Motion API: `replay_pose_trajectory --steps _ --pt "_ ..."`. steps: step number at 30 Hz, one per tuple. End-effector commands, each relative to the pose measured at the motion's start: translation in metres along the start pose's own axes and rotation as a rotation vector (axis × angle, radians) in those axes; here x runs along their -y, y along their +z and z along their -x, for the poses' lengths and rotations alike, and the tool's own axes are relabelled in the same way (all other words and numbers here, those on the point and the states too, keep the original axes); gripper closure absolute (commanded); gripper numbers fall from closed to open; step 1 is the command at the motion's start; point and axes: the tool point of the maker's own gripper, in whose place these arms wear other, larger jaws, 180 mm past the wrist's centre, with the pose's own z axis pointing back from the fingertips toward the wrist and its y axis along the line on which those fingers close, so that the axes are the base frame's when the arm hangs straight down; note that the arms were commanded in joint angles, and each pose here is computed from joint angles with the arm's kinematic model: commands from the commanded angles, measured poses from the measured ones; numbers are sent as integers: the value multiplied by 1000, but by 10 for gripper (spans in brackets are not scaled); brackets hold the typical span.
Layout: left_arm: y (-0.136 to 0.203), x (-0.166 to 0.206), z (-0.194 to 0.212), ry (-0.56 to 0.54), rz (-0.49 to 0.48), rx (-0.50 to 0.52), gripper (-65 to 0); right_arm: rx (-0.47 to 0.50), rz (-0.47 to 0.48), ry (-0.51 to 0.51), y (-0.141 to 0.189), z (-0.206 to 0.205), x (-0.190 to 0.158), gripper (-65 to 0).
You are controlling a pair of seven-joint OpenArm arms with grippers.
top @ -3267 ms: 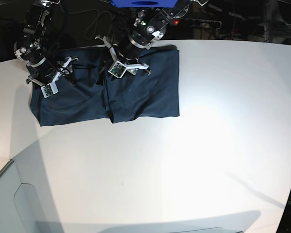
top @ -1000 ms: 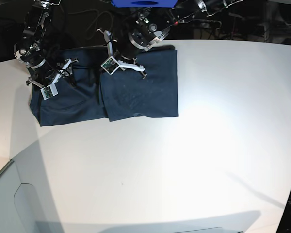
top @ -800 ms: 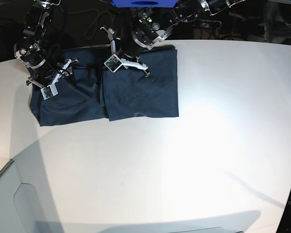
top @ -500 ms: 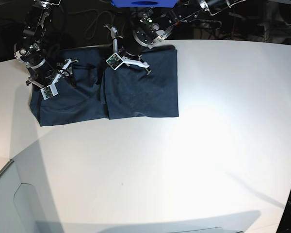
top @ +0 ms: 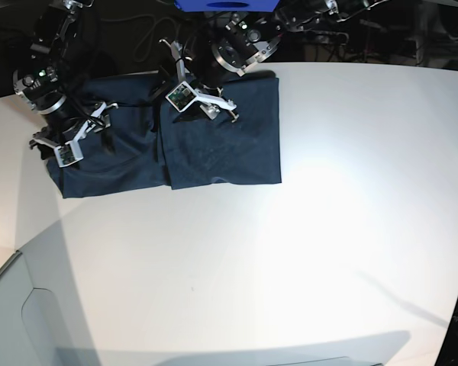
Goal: Fold the T-shirt properly
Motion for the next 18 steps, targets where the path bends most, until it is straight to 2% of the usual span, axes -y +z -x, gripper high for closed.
replay_pose_trajectory --steps 1,4,9,15,18 --pt "8 6 -20 -3 8 71 -353 45 11 14 4 -13 6 -474" --pt "17 -8 -21 2 -26 78 -353 63 68 1 8 -19 25 -474" --pt "26 -62 -2 56 -186 33 -353 25 155 -125 4 10 66 -474" --pt "43 -127 21 107 -381 -14 -353 -32 168 -270 -12 48 86 -474" --pt "49 -144 25 114 -431 -21 -353 -47 168 -312 -17 58 89 -474"
